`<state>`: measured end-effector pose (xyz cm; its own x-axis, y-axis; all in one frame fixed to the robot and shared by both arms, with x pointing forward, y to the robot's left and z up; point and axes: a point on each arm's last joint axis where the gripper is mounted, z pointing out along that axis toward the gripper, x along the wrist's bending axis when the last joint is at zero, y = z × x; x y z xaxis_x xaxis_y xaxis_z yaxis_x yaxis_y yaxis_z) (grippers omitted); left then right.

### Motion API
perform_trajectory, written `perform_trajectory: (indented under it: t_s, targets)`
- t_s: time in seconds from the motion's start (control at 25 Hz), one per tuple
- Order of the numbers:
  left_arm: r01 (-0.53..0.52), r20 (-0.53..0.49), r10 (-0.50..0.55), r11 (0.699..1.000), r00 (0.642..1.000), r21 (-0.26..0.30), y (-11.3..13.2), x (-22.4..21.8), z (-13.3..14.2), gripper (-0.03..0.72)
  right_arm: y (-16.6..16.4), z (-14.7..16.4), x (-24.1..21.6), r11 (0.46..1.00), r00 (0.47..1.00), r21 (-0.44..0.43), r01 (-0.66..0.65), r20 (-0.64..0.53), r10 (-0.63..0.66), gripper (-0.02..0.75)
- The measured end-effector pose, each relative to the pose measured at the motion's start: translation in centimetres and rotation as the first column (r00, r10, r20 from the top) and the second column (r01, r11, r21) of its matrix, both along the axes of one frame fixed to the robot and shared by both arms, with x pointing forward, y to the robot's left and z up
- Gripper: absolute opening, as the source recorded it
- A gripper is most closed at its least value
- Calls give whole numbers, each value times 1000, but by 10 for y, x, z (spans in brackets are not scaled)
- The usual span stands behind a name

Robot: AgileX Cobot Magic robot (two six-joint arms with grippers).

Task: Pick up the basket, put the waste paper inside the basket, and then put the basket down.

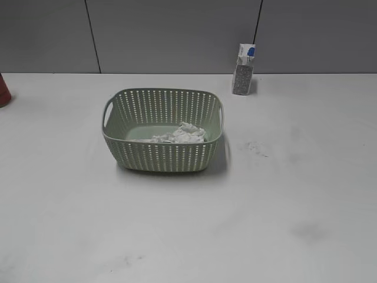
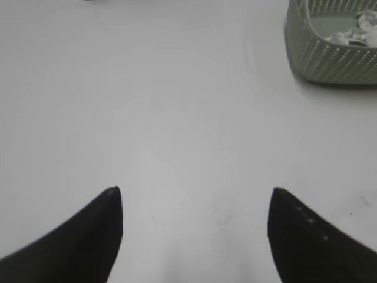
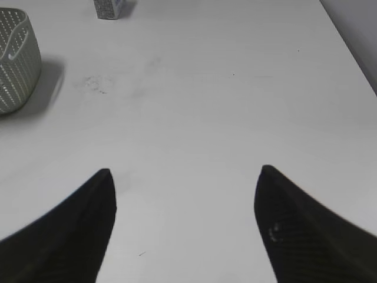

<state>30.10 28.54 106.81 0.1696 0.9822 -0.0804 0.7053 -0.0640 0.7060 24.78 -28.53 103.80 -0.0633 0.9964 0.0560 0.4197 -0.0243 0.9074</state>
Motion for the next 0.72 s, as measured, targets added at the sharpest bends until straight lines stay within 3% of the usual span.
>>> perform_trajectory:
  t_s: [0.24,0.44,0.72]
  targets:
    - [2,169,0,1000,986,-17,4,-38,-7,577,1,0,-1,998,998,0,-58,0,58,581]
    - [4,311,5,1000,951,-28,7,-63,-11,568,1,0,-2,994,994,2,-105,0,105,580]
    - [1,344,8,1000,939,-25,8,-68,-12,566,1,0,-2,990,990,0,-142,0,142,581]
